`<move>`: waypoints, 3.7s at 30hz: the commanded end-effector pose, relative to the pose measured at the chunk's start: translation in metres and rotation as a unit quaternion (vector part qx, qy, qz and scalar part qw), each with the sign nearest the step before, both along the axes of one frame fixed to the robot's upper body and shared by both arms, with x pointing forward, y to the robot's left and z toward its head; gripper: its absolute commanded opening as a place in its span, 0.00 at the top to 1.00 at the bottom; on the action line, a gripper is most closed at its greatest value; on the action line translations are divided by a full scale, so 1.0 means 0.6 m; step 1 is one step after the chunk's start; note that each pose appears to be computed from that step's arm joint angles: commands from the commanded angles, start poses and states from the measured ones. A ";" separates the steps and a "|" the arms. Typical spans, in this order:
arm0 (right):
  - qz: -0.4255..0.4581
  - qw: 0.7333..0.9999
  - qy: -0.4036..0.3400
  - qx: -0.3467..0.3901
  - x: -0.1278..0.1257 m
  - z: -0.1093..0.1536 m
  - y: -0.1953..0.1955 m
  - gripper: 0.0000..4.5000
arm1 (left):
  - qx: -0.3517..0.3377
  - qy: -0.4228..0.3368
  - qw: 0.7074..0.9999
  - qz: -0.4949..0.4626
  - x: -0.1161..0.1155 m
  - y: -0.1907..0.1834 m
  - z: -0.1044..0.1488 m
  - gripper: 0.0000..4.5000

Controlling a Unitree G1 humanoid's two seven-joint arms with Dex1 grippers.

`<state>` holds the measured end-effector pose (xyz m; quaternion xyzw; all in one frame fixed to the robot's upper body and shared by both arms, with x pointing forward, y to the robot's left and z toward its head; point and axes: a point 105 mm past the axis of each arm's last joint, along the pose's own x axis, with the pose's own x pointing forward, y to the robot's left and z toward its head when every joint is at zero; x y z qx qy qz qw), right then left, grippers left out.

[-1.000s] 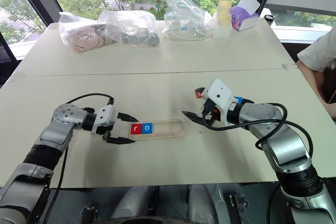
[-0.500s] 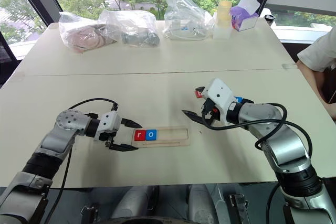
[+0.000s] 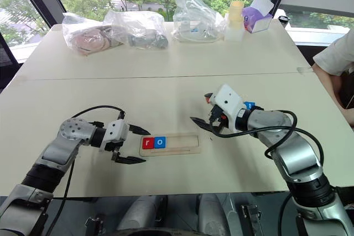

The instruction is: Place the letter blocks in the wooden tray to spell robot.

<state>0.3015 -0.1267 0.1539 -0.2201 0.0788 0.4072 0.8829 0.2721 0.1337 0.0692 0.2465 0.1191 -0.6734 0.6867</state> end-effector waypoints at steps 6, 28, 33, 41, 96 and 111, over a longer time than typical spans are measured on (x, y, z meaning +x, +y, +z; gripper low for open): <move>-0.117 0.992 0.018 0.031 0.057 -0.004 -0.004 0.00 | 0.035 0.032 0.998 0.043 -0.019 0.054 -0.022 0.01; -0.255 0.962 0.074 0.069 0.140 -0.070 0.014 0.00 | -0.064 0.017 0.984 0.163 -0.057 0.102 0.064 0.01; -0.254 0.962 0.080 0.055 0.137 -0.079 0.032 0.00 | -0.076 0.014 0.983 0.166 -0.062 0.094 0.078 0.01; -0.278 0.956 0.080 0.049 0.135 -0.082 0.024 0.74 | -0.096 0.009 0.982 0.162 -0.059 0.076 0.096 0.00; 0.215 0.950 0.140 -0.179 -0.044 -0.070 -0.129 0.01 | -0.093 0.017 0.992 0.088 -0.073 0.028 0.104 0.00; 0.247 0.940 0.143 -0.186 -0.032 -0.099 -0.114 0.53 | -0.092 0.012 0.991 0.093 -0.078 0.031 0.105 0.00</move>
